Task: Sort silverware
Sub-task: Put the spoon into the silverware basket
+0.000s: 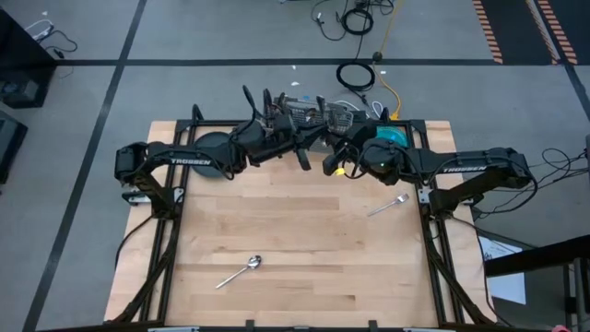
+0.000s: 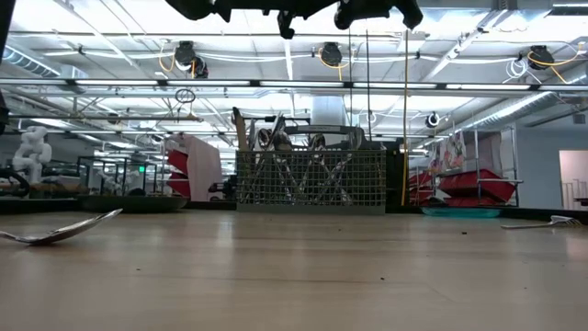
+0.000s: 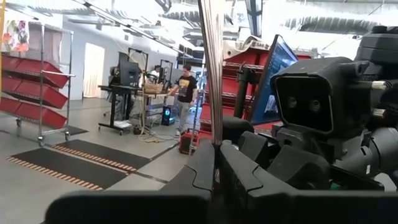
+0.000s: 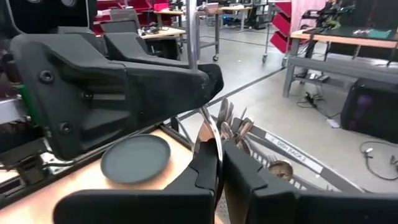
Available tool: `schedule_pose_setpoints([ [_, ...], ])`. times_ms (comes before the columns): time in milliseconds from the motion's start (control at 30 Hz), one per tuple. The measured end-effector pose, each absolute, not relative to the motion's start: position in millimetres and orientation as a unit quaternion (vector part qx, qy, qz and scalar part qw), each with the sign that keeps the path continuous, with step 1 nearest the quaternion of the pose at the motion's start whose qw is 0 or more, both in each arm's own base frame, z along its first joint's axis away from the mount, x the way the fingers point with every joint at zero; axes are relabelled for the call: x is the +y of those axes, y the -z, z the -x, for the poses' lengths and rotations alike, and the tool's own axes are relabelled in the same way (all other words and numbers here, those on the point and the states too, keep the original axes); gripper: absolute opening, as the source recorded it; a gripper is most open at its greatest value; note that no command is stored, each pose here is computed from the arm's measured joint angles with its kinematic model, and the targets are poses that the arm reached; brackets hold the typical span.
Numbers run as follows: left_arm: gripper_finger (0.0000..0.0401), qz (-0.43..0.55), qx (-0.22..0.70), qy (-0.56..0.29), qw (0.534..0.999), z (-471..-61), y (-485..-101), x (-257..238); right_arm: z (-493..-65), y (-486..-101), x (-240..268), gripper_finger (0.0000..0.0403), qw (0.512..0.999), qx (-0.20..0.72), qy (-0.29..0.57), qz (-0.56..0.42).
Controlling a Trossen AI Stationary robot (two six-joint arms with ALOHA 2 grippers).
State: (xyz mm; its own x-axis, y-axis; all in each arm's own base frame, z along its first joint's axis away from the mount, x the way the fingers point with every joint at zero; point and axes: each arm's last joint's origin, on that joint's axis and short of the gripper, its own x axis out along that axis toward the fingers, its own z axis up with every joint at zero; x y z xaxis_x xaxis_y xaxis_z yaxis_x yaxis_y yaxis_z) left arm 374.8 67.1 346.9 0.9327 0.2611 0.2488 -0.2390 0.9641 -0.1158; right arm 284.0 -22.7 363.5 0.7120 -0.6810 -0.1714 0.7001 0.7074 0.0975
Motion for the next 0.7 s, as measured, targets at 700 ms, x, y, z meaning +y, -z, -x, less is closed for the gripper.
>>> schedule_pose_setpoints([
  [700,0.0109,0.048,0.024,0.022,0.998,-352,-344,125,-265,-382,-30,0.0,0.891,0.039,0.451,-0.022],
])
